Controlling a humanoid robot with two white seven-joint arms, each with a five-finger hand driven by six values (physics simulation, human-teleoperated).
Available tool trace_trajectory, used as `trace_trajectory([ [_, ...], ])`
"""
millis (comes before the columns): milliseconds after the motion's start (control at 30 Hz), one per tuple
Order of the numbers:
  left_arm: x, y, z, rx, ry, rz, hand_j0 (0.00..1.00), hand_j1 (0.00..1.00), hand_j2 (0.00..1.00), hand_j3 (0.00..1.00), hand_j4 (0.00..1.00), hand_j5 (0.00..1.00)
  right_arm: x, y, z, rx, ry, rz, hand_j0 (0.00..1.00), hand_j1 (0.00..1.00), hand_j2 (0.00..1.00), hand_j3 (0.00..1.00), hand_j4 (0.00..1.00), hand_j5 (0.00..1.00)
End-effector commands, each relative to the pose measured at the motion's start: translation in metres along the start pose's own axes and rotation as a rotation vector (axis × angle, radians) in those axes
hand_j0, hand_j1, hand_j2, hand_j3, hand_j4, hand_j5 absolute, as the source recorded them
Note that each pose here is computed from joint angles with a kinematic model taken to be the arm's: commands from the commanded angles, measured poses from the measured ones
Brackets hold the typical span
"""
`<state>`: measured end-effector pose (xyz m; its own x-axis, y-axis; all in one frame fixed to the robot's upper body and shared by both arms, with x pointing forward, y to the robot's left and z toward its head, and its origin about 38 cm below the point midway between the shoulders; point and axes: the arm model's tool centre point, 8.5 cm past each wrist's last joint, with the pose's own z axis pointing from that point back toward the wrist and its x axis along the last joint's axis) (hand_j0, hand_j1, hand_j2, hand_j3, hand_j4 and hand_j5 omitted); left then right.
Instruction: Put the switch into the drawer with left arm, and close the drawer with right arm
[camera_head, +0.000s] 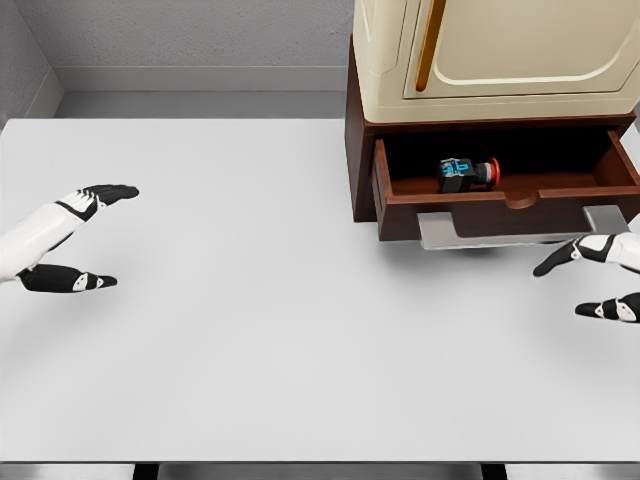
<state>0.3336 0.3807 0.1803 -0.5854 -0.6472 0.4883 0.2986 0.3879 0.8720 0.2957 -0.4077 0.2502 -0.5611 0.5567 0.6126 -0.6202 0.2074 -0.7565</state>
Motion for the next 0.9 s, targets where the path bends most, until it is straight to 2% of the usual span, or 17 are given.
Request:
trace_trajectory([
  [0,0.001,0.001,0.0,0.004,-0.003,0.005,1.0,1.0,1.0,1.0,1.0,1.0,0.0,0.0,0.0,-0.006,-0.003,-0.008,0.72,0.72,0.72,0.72,0.72,0.72],
  [533,0.001,-0.005,0.001,0.005,-0.001,0.021,1.0,1.0,1.0,1.0,1.0,1.0,-0.007,0.016,-0.004,0.02,0.026,0.045,0.73,0.73,0.73,0.73,0.73,0.73],
  [567,0.001,-0.005,0.001,0.005,-0.001,0.021,1.0,1.0,1.0,1.0,1.0,1.0,-0.009,0.023,-0.007,0.004,0.018,0.038,0.73,0.73,0.73,0.73,0.73,0.73],
  [600,0.001,-0.005,0.001,0.005,-0.001,0.021,1.0,1.0,1.0,1.0,1.0,1.0,-0.008,0.02,-0.009,-0.01,0.01,0.047,0.73,0.73,0.73,0.73,0.73,0.73],
  [633,0.001,-0.005,0.001,0.005,-0.001,0.021,1.0,1.0,1.0,1.0,1.0,1.0,-0.009,0.023,-0.01,-0.017,0.005,0.042,0.73,0.73,0.73,0.73,0.73,0.73],
  [733,0.001,-0.006,0.0,0.006,-0.003,0.021,1.0,1.0,1.0,1.0,1.0,1.0,-0.013,0.045,-0.022,-0.056,-0.031,-0.015,0.73,0.73,0.73,0.73,0.73,0.73],
  [867,0.001,-0.006,0.0,0.006,-0.003,0.021,1.0,1.0,1.0,1.0,1.0,1.0,-0.012,0.042,-0.022,-0.07,-0.041,-0.022,0.74,0.74,0.74,0.74,0.74,0.74],
])
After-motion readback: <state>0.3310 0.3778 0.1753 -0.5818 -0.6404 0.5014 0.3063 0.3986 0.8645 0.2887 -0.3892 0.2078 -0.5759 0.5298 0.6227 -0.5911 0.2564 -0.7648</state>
